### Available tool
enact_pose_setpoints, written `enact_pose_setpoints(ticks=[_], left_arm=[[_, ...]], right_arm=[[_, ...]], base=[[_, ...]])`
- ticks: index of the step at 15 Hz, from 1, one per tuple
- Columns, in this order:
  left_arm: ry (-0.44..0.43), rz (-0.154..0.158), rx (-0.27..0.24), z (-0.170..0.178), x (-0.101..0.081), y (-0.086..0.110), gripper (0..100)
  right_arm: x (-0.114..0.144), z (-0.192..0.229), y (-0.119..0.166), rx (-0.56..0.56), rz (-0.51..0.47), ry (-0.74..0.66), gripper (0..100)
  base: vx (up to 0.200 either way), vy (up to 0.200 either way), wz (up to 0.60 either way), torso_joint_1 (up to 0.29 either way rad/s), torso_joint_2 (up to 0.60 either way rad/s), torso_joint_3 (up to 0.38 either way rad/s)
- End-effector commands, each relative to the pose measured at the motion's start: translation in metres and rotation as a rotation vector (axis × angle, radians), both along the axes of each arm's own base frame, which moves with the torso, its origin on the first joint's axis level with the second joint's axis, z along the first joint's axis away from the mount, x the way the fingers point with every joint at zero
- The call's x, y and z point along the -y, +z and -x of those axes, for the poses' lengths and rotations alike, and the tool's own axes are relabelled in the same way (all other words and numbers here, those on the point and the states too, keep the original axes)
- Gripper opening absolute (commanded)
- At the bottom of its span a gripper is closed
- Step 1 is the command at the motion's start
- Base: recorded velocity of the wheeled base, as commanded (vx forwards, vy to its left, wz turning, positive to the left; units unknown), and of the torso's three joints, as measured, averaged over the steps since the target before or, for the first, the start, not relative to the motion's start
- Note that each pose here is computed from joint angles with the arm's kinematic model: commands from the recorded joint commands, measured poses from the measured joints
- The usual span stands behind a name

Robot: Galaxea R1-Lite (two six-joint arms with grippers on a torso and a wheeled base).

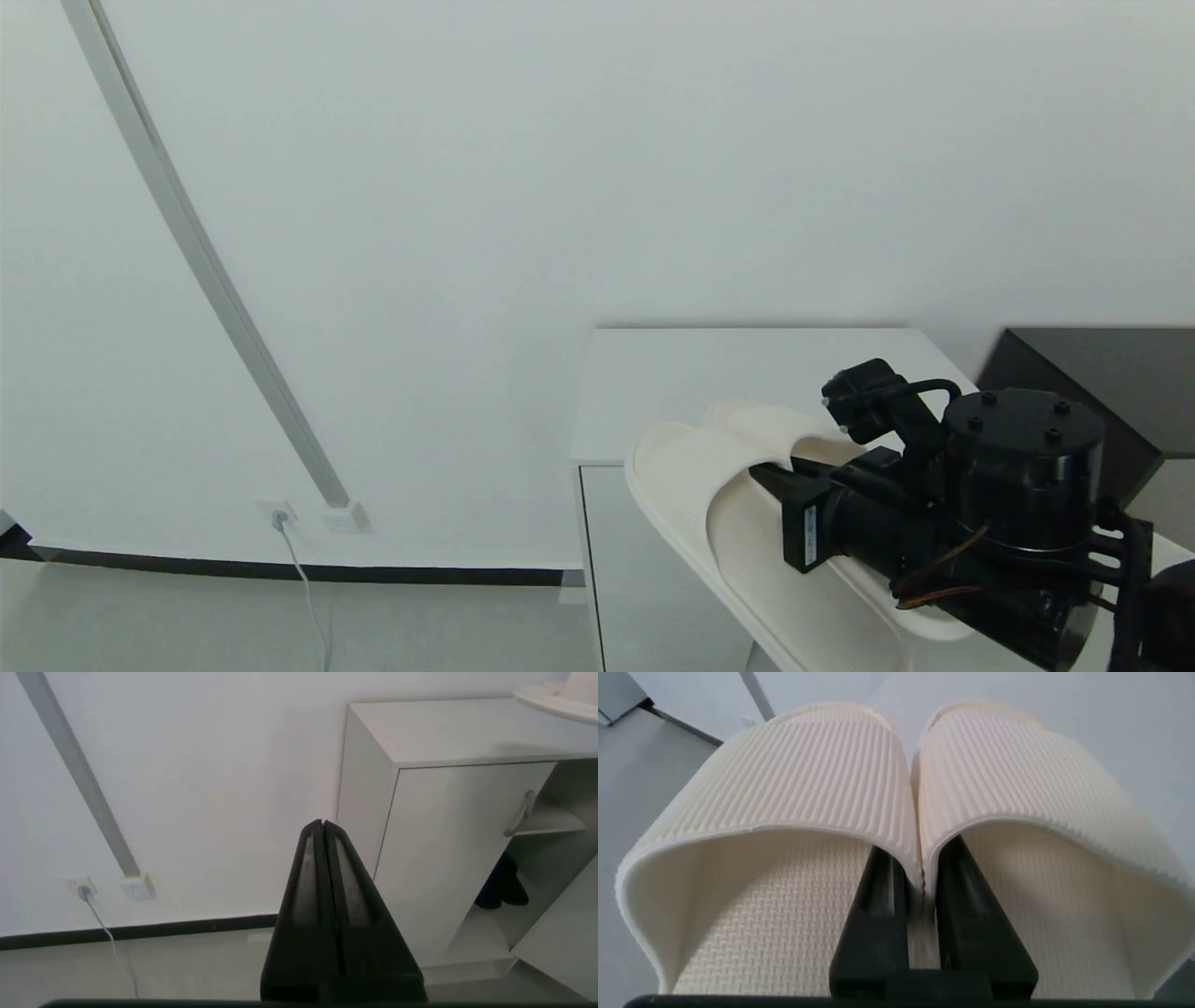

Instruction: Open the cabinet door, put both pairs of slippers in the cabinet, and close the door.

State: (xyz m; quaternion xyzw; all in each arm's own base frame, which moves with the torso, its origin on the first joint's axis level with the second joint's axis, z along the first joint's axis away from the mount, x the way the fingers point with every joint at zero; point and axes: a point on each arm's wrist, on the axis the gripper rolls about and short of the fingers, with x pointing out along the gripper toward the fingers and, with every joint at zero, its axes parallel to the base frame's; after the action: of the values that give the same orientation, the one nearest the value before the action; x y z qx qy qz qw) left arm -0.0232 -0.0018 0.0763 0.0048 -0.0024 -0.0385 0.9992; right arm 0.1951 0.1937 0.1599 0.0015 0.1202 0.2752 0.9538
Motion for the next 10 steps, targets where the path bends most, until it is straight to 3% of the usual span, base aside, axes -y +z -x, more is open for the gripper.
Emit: enact_pose_setpoints(ticks=[1,3,10], left_arm=[[0.000,0.000,-0.001,-0.0001,0.0000,0.0000,0],[0.000,0.000,-0.001,-0.0001,0.0000,0.0000,0],[0.000,0.000,-0.001,-0.0001,0.0000,0.0000,0]], right_arm=[[-0.0004,-0.0001,-0.0019,-0.004,0.004,0.001,0],[-0.0006,-0.0003,-0.0031,-0.007,0.008,0.001,0],[-0.0018,-0.0016,-0.0058,-0.012,0.014,-0.004,0]], base=[[-0.200,0.000,0.00,0.007,0.00,0.002],[-0.200,0.000,0.00,0.007,0.01,0.002],[0.000,0.000,0.00,0.000,0.00,0.000]])
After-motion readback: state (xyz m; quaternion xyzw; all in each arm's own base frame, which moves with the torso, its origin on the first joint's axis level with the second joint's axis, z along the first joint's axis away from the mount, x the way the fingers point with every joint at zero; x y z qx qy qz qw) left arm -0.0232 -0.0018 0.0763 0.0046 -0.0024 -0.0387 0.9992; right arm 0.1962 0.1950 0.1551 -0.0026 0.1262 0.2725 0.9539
